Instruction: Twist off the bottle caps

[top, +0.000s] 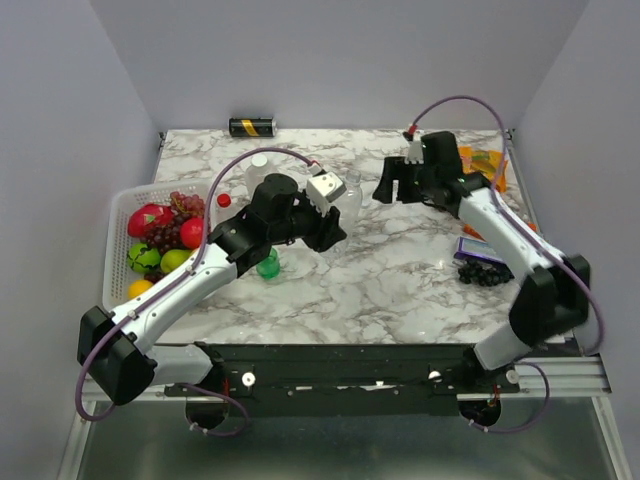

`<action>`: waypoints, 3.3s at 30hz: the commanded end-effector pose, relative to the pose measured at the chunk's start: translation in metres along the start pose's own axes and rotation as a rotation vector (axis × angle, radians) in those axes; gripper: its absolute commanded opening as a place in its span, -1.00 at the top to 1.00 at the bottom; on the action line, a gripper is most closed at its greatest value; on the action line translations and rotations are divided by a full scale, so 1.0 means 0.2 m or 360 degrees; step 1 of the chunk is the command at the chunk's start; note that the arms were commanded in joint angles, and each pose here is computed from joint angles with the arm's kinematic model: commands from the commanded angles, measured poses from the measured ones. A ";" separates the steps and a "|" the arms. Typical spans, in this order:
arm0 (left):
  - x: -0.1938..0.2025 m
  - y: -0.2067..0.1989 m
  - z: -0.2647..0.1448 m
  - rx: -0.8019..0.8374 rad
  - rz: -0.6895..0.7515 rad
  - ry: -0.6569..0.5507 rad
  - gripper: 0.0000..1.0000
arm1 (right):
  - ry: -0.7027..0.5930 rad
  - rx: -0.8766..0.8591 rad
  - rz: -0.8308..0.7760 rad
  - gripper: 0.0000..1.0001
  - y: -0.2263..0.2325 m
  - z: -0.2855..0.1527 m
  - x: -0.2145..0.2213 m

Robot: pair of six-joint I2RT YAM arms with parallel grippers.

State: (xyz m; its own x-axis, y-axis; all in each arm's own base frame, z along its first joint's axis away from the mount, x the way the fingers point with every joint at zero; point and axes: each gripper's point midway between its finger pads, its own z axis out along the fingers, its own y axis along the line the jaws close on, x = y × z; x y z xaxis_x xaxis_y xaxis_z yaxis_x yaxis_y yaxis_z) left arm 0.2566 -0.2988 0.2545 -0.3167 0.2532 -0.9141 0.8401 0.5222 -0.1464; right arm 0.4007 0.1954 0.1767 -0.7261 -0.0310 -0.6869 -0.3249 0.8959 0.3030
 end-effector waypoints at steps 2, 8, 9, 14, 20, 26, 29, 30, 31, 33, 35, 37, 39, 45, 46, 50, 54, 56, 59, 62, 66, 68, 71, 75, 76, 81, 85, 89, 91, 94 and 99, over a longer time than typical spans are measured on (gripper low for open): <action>-0.04 -0.07 0.02 0.0104 0.0053 -0.0029 0.81 | -0.0477 -0.0393 -0.0012 -0.56 0.30 -0.45 -0.16; -0.01 -0.12 0.06 0.0143 0.0064 0.0010 0.81 | -0.0719 -0.0745 -0.0091 -0.51 0.52 -0.85 -0.15; -0.01 -0.13 0.06 0.0162 0.0068 0.0019 0.81 | -0.0731 -0.0802 -0.0095 -0.49 0.55 -0.88 -0.15; 0.03 -0.18 0.09 0.0225 0.0090 0.0064 0.81 | -0.0764 -0.0856 -0.0136 -0.43 0.62 -0.95 -0.13; 0.07 -0.23 0.11 0.0300 0.0108 0.0113 0.81 | -0.0722 -0.0896 -0.0182 -0.41 0.66 -0.92 -0.12; 0.09 -0.25 0.12 0.0320 0.0112 0.0131 0.81 | -0.0655 -0.0900 -0.0208 -0.25 0.69 -0.85 -0.09; 0.09 -0.26 0.12 0.0325 0.0114 0.0132 0.81 | -0.0630 -0.0911 -0.0211 -0.18 0.70 -0.83 -0.08; 0.09 -0.26 0.12 0.0317 0.0113 0.0130 0.81 | -0.0625 -0.0916 -0.0213 -0.17 0.70 -0.83 -0.07; 0.09 -0.26 0.12 0.0317 0.0113 0.0130 0.81 | -0.0613 -0.0916 -0.0216 -0.16 0.70 -0.82 -0.07; 0.08 -0.26 0.12 0.0320 0.0115 0.0126 0.81 | -0.0610 -0.0915 -0.0223 -0.08 0.71 -0.81 -0.06; 0.08 -0.27 0.12 0.0322 0.0120 0.0124 0.81 | -0.0597 -0.0908 -0.0228 0.21 0.71 -0.80 -0.05; 0.08 -0.27 0.12 0.0317 0.0122 0.0124 0.79 | -0.0583 -0.0907 -0.0230 0.45 0.71 -0.79 -0.05; 0.08 -0.26 0.12 0.0297 0.0122 0.0118 0.51 | -0.0583 -0.0886 -0.0228 0.84 0.70 -0.77 -0.05; 0.05 -0.25 0.09 0.0276 0.0119 0.0068 -0.98 | -0.0698 -0.0559 -0.0182 0.99 0.54 -0.75 -0.12; 0.05 -0.25 0.09 0.0271 0.0119 0.0070 -0.98 | -0.0719 -0.0513 -0.0182 0.99 0.52 -0.75 -0.14; 0.03 -0.25 0.08 0.0268 0.0125 0.0063 -0.98 | -0.0796 -0.0253 -0.0179 0.99 0.39 -0.75 -0.22; 0.01 -0.24 0.07 0.0233 0.0142 0.0043 -0.98 | -0.0890 0.0037 -0.0172 0.99 0.24 -0.74 -0.35; -0.01 -0.18 0.05 0.0132 0.0134 0.0011 -0.98 | -0.0930 0.0231 -0.0175 0.99 0.14 -0.69 -0.41; -0.05 -0.02 0.02 -0.0100 0.0072 -0.0055 -0.98 | -0.1026 0.0400 -0.0205 0.99 0.04 -0.61 -0.50; -0.09 0.13 -0.04 -0.0293 -0.0025 -0.0124 -0.98 | -0.1070 0.0515 -0.0211 0.99 -0.01 -0.54 -0.57; -0.12 0.29 -0.14 -0.0549 -0.0081 -0.0224 -0.98 | -0.1011 0.0561 -0.0217 0.99 -0.08 -0.31 -0.62; -0.15 0.33 -0.20 -0.0647 -0.0076 -0.0279 -0.98 | -0.1031 0.0580 -0.0231 0.99 -0.09 -0.28 -0.67; -0.18 0.36 -0.26 -0.0720 -0.0069 -0.0339 -0.98 | -0.1003 0.0598 -0.0257 0.99 -0.12 -0.17 -0.68; -0.18 0.37 -0.26 -0.0737 -0.0066 -0.0341 -0.98 | -0.1032 0.0641 -0.0269 0.99 -0.15 -0.11 -0.70; -0.18 0.37 -0.26 -0.0732 -0.0066 -0.0336 -0.97 | -0.1030 0.0655 -0.0272 0.99 -0.16 -0.10 -0.70; -0.17 0.36 -0.24 -0.0707 -0.0069 -0.0311 -0.97 | -0.1009 0.0681 -0.0268 0.99 -0.20 0.00 -0.68; -0.16 0.37 -0.23 -0.0717 -0.0071 -0.0304 -0.98 | -0.1004 0.0688 -0.0251 0.99 -0.23 0.05 -0.65; -0.16 0.38 -0.25 -0.0737 -0.0075 -0.0331 -0.98 | -0.1021 0.0680 -0.0225 0.99 -0.25 0.09 -0.62; -0.17 0.38 -0.25 -0.0739 -0.0074 -0.0336 -0.98 | -0.1001 0.0694 -0.0218 0.99 -0.26 0.11 -0.59; -0.16 0.38 -0.25 -0.0744 -0.0080 -0.0332 -0.98 | -0.0973 0.0708 -0.0220 0.99 -0.28 0.13 -0.54; -0.17 0.37 -0.24 -0.0719 -0.0090 -0.0351 -0.98 | -0.0939 0.0728 -0.0222 0.95 -0.31 0.16 -0.48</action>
State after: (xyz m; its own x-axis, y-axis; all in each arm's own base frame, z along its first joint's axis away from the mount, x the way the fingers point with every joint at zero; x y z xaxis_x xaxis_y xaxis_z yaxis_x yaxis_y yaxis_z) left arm 0.3053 -0.2328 0.2859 -0.2376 0.0976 -0.9665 0.5526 0.8319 -0.0518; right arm 0.5067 0.1655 0.2096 -0.2232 -0.0476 -0.9736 -0.0623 0.9975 -0.0345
